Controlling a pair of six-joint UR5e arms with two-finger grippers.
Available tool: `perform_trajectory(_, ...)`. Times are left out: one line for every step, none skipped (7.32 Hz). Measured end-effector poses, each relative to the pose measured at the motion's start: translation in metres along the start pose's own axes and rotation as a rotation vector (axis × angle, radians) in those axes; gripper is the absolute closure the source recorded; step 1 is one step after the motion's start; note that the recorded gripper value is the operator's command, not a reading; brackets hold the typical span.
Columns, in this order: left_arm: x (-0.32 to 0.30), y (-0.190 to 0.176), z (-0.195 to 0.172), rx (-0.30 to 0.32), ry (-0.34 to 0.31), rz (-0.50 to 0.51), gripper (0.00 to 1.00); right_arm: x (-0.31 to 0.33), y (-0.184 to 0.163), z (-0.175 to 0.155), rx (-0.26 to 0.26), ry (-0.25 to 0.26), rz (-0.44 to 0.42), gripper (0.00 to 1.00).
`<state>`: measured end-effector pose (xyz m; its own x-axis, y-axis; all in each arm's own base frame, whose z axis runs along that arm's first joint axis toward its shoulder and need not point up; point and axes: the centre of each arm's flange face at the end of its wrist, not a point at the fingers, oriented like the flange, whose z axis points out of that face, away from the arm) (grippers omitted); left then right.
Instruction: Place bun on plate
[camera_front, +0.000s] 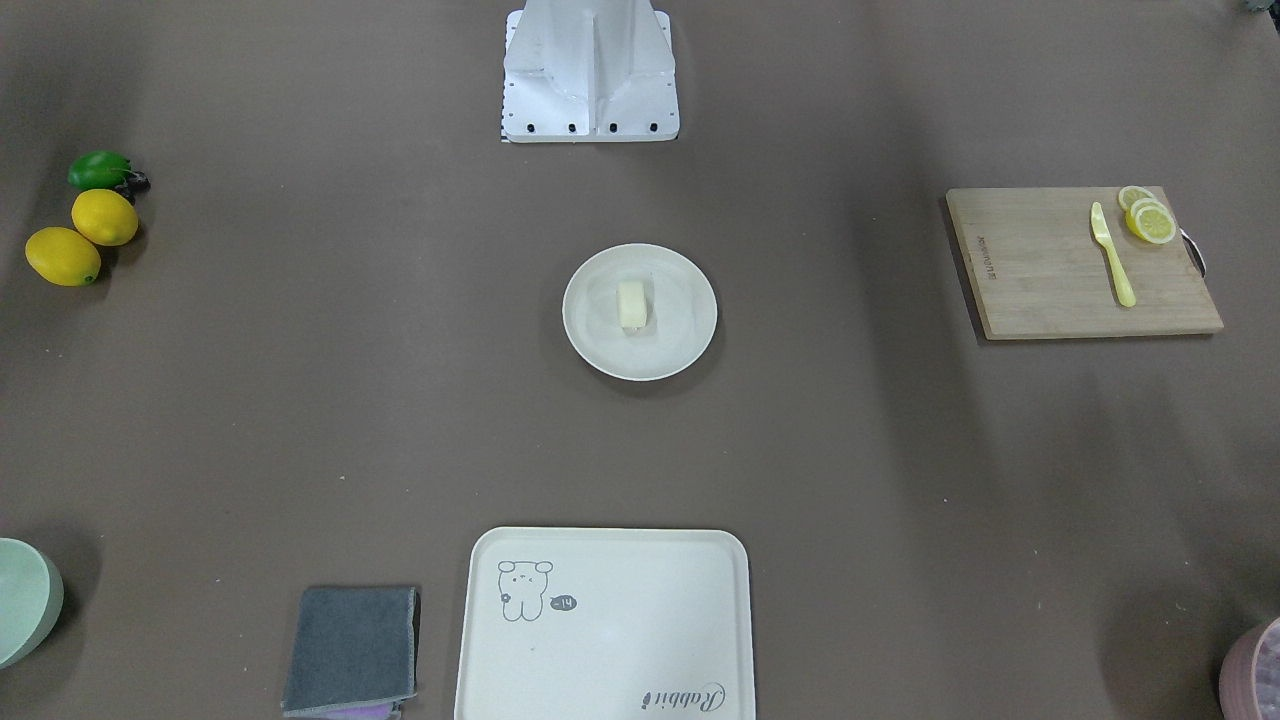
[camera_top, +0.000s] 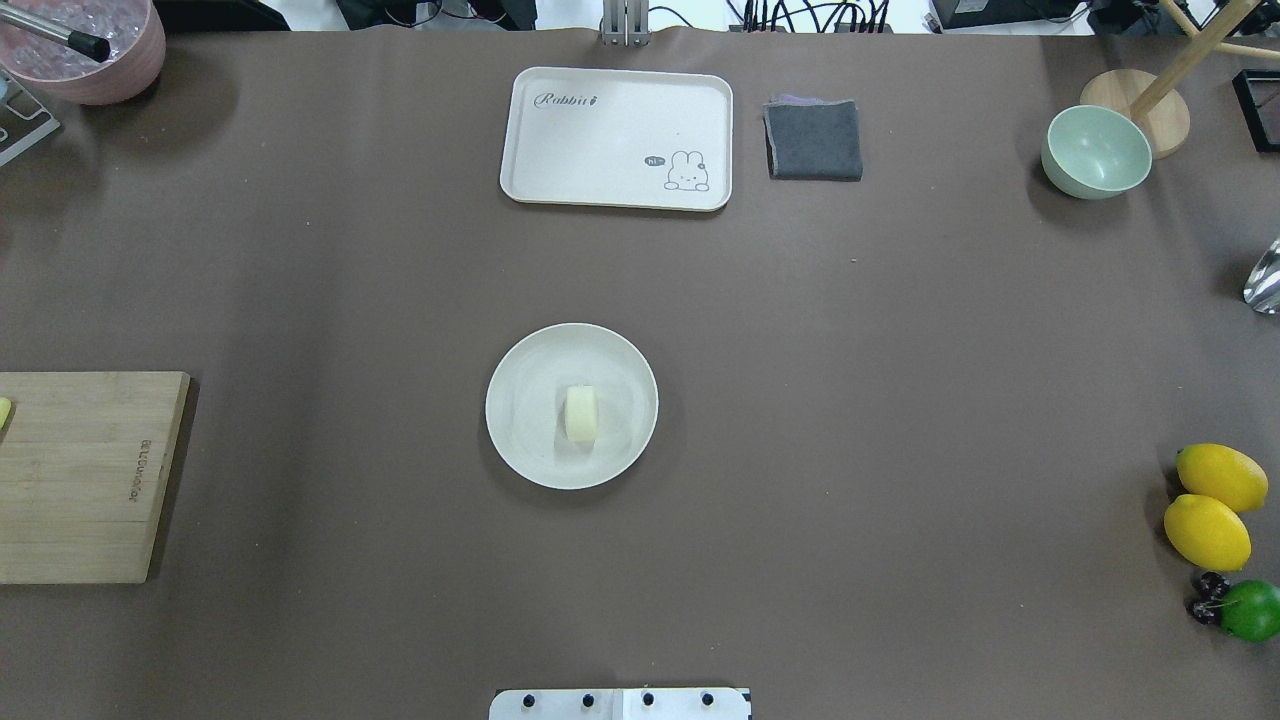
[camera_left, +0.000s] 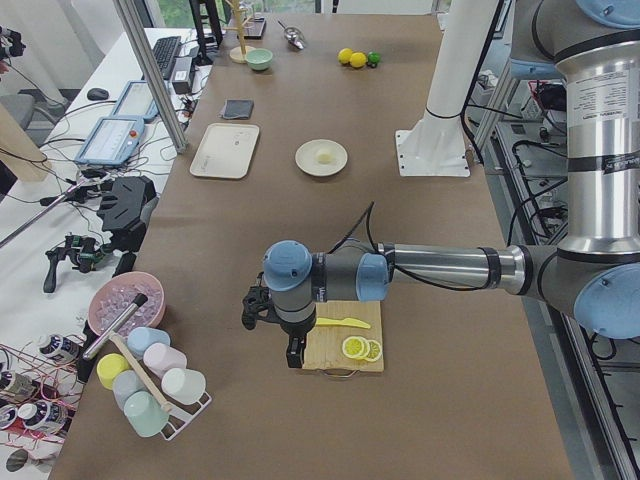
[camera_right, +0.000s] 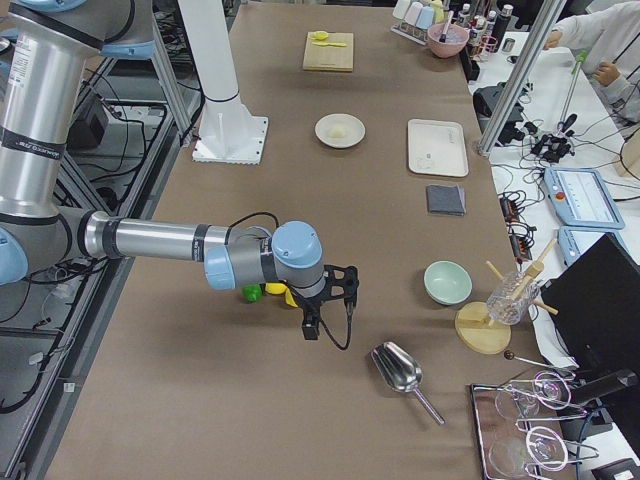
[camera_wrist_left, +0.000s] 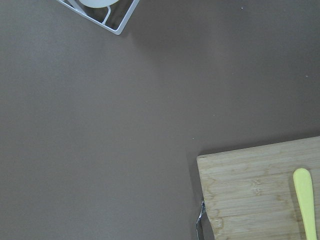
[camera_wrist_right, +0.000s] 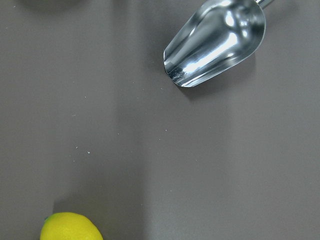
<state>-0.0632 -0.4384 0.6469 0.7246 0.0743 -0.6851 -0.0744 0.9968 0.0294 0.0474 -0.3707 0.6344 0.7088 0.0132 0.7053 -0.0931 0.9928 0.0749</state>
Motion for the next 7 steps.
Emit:
perform_trajectory(0.0012, 0.0007, -0.0009, -0.008, 0.003, -0.007, 0.03, 0.0003, 0.0004, 0.0002, 0.001, 0.0, -0.001, 0.0)
perform_trajectory(0.0014, 0.001, -0.0012, -0.011, 0.004, -0.009, 0.02, 0.0007, 0.0007, 0.0004, 0.001, 0.001, 0.0, 0.0)
perform_trajectory(0.0013, 0.001, -0.0012, -0.012, 0.003, -0.01, 0.02, 0.0009, 0.0009, 0.0006, 0.001, 0.001, 0.0, 0.0)
perform_trajectory(0.0013, 0.001, -0.0012, -0.011, 0.003, -0.009, 0.02, 0.0011, 0.001, 0.0007, 0.0, 0.001, 0.0, 0.0)
perform_trajectory(0.0012, 0.001, -0.0014, -0.01, 0.003, -0.009, 0.02, 0.0014, 0.0017, 0.0009, 0.0, 0.002, 0.001, 0.0)
perform_trajectory(0.0012, 0.0012, -0.0015, -0.01, 0.004, -0.01, 0.02, 0.0019, 0.0024, 0.0011, -0.001, 0.004, 0.002, 0.0)
perform_trajectory(0.0013, 0.0015, -0.0017, -0.01, 0.005, -0.011, 0.03, 0.0033, 0.0033, 0.002, -0.003, 0.008, 0.005, 0.0)
